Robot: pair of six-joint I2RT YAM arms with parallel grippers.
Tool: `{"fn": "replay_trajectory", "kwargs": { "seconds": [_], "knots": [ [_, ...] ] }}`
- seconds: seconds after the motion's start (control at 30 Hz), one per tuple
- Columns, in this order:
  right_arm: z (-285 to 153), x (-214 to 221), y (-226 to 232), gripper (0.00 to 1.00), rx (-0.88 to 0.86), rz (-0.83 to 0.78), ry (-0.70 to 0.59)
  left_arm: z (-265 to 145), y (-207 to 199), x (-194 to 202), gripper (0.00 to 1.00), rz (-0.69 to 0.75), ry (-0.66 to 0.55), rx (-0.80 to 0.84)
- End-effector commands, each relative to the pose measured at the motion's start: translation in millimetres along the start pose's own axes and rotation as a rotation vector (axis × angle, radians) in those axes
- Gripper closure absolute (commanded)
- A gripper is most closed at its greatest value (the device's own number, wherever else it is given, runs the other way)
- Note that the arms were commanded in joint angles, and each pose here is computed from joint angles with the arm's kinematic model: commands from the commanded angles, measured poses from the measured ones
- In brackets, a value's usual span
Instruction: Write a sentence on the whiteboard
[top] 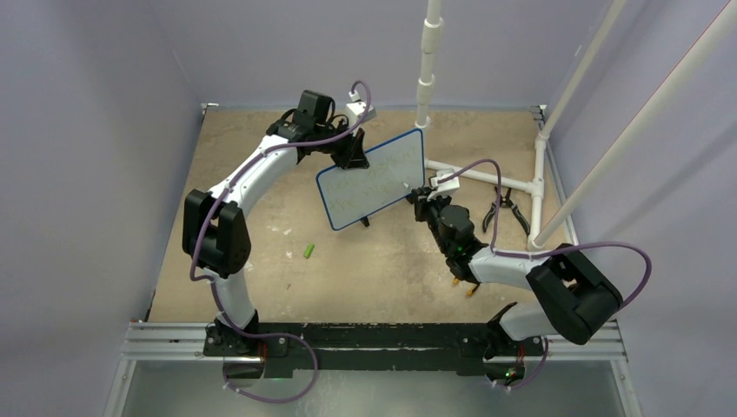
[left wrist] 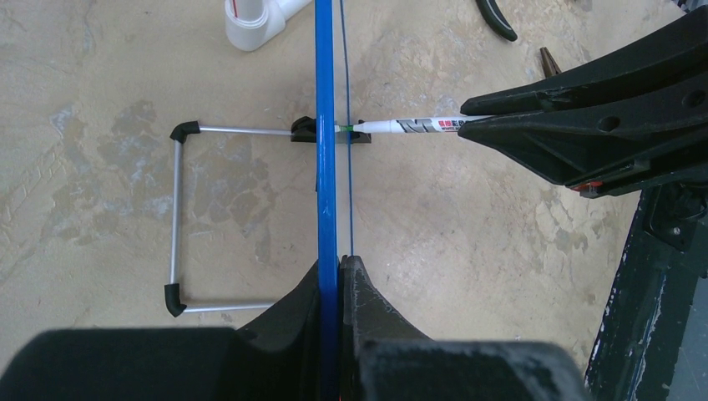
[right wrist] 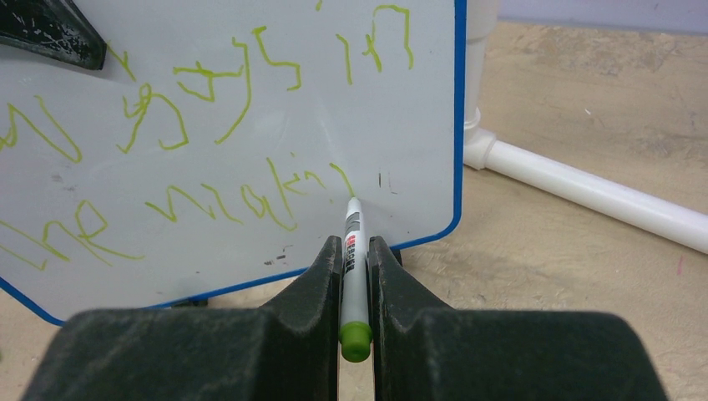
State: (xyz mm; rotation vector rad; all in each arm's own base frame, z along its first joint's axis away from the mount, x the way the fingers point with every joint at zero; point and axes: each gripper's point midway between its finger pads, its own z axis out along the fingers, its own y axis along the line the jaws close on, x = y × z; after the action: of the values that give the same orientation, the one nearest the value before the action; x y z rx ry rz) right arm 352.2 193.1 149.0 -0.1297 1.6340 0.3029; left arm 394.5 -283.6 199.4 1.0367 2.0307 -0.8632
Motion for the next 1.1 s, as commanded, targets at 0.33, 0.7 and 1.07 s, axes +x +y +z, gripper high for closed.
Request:
{"fn": "replay_trajectory", "kwargs": {
  "seconds": [0.33, 0.7, 1.07],
  "knots": [
    [-1, -60, 1, 1.0, 0.006, 0.063, -0.189, -4, 1, 1, 1.0, 0.05, -0.004, -0.003],
    [9, -34, -7, 1.0, 0.069, 0.049, -0.095, -5, 1, 1, 1.0, 0.051, -0.004, -0.005],
    [14, -18, -6, 1.0, 0.079, 0.05, -0.034, -6, 2, 0, 1.0, 0.049, -0.007, -0.01]
  ]
}}
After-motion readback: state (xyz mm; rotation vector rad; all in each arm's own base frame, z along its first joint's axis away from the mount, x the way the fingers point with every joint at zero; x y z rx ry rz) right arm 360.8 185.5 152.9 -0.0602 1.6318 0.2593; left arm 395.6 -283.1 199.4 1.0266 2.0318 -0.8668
